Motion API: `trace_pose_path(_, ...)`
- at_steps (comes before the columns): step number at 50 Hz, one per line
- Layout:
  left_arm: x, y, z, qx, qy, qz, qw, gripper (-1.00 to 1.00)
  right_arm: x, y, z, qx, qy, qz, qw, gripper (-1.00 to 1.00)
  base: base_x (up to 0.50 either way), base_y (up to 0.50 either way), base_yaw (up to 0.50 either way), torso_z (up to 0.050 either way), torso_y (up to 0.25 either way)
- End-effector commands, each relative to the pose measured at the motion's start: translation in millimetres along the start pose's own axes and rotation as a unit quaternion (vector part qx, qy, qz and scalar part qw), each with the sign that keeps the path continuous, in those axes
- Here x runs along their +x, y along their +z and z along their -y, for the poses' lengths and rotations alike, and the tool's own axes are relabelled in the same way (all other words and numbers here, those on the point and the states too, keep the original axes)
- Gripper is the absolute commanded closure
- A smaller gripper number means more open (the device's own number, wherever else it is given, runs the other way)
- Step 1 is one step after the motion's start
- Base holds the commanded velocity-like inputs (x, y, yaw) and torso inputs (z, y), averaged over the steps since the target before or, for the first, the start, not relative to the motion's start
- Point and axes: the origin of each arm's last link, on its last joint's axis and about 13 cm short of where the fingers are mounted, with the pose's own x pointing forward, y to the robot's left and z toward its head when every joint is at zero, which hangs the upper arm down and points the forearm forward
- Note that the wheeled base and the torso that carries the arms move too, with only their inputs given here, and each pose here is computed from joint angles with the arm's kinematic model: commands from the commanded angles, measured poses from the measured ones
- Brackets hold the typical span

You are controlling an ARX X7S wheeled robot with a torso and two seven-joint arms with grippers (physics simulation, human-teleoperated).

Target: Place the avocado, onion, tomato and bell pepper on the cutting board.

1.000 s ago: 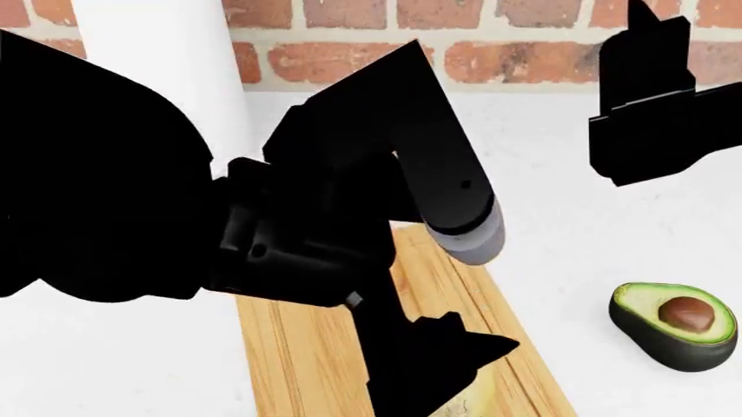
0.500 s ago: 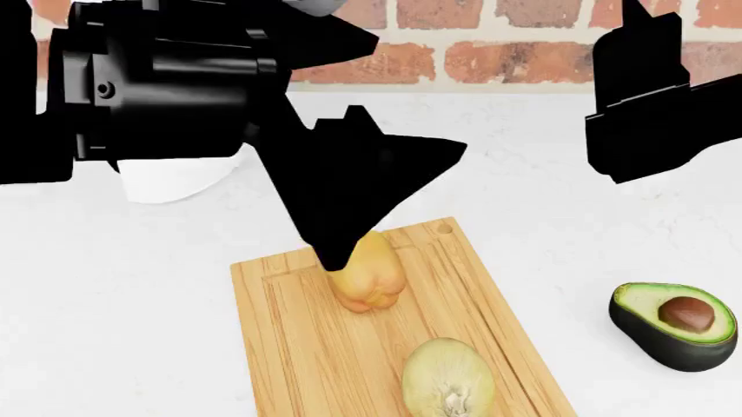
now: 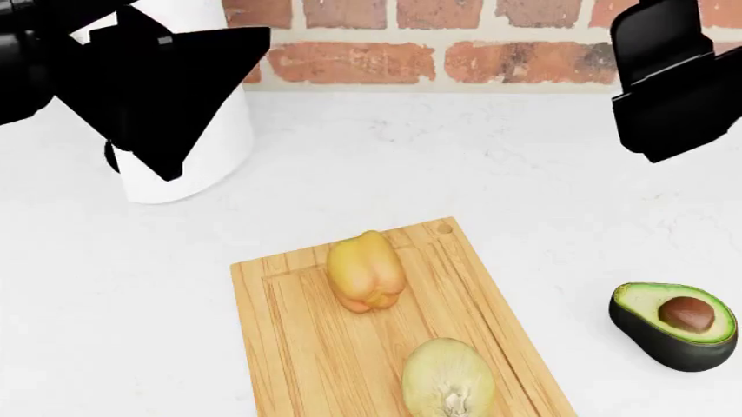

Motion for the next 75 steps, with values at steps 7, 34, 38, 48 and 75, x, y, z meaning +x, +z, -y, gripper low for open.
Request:
trace_pose_path(7,-46,-20,1.0,-0.037,0.092,0.027,0.995,-1.0,8,11,18.0,-0.017,0.038,-0.067,0.997,-1.0,0.0,0.0,0.0,0.0,0.0)
trace_pose_path(34,-55,-22,-2.0,-0.034,0.12,0.041,0.991,-1.0,40,-15,30.6,-0.033,0.096,-0.207,0.973,-1.0,0.0,0.0,0.0,0.0,0.0)
trace_pose_path(38,-55,-20,-2.5,-0.03,0.124,0.042,0.991,-1.0,43,-16,30.0,-0.038,0.106,-0.213,0.971,-1.0,0.0,0.0,0.0,0.0,0.0)
trace_pose_path(48,-55,-20,-3.2,-0.027,0.129,0.042,0.99,-1.0,46,-21,27.4,-0.045,0.123,-0.234,0.963,-1.0,0.0,0.0,0.0,0.0,0.0)
trace_pose_path(75,-54,-17,-3.5,-0.02,0.132,0.041,0.99,-1.0,78,-59,21.1,-0.041,0.137,-0.28,0.949,-1.0,0.0,0.0,0.0,0.0,0.0)
